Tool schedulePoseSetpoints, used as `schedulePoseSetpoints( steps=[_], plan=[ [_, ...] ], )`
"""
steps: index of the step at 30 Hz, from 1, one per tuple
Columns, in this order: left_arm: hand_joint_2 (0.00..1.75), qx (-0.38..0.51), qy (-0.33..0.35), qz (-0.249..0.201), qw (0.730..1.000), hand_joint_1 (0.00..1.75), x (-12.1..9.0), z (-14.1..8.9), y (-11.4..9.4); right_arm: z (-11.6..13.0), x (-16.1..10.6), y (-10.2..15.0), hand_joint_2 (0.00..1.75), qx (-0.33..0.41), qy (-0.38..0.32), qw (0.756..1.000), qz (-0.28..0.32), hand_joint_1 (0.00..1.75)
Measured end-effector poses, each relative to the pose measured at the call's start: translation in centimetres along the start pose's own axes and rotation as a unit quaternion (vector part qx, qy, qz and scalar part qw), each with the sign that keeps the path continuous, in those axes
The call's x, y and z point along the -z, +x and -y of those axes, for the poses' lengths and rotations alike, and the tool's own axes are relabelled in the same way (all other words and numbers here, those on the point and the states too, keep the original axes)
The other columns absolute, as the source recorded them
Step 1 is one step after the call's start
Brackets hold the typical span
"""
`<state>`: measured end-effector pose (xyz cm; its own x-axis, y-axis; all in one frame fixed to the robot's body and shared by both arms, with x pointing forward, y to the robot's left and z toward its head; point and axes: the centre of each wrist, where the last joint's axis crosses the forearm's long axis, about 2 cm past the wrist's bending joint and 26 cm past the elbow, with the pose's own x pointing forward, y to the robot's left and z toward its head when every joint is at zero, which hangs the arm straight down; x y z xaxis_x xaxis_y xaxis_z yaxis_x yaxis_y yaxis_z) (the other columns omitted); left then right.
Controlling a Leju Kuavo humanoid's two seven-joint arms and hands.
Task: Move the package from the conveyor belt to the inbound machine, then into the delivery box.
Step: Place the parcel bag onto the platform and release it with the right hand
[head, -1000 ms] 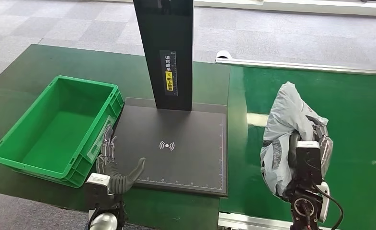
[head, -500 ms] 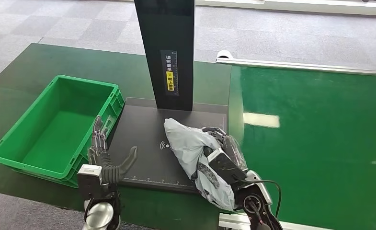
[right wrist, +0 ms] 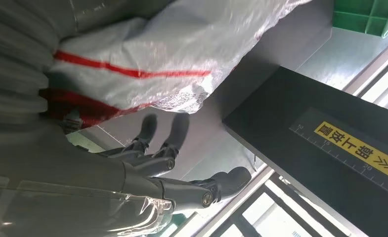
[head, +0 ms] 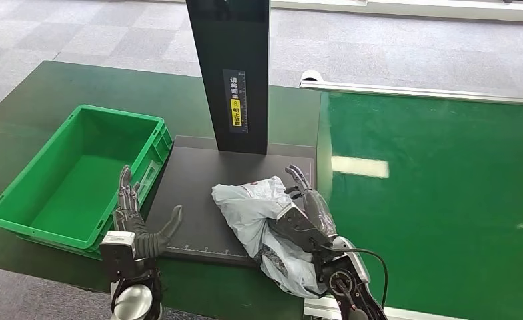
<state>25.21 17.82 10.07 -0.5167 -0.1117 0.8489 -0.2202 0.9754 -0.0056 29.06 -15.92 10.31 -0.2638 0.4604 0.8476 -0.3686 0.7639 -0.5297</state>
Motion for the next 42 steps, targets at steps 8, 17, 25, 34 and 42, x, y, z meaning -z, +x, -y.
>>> schedulePoseSetpoints(
  steps=[8,17,25,34,42],
  plan=[
    [1.75,0.004,0.000,-0.002,1.000,0.00,-0.1,0.0,0.1,0.5,-0.1,-0.4,1.75,0.020,-0.033,0.999,0.025,0.00],
    [1.75,0.005,0.004,-0.004,1.000,0.00,-0.1,-0.1,0.1,0.7,-0.2,-0.6,1.75,0.030,-0.046,0.998,0.031,0.00],
    [1.75,0.005,0.005,-0.004,1.000,0.00,-0.1,-0.1,0.1,0.8,-0.2,-0.6,1.75,0.031,-0.049,0.998,0.030,0.00],
    [1.75,0.021,-0.039,0.016,0.999,0.00,-0.2,0.3,0.3,1.2,-0.5,-0.5,1.75,0.077,-0.089,0.989,0.092,0.00],
    [1.75,0.038,-0.226,0.031,0.973,0.00,-1.1,3.1,0.4,4.9,-1.6,1.3,1.75,0.159,-0.224,0.930,0.245,0.00]
  ],
)
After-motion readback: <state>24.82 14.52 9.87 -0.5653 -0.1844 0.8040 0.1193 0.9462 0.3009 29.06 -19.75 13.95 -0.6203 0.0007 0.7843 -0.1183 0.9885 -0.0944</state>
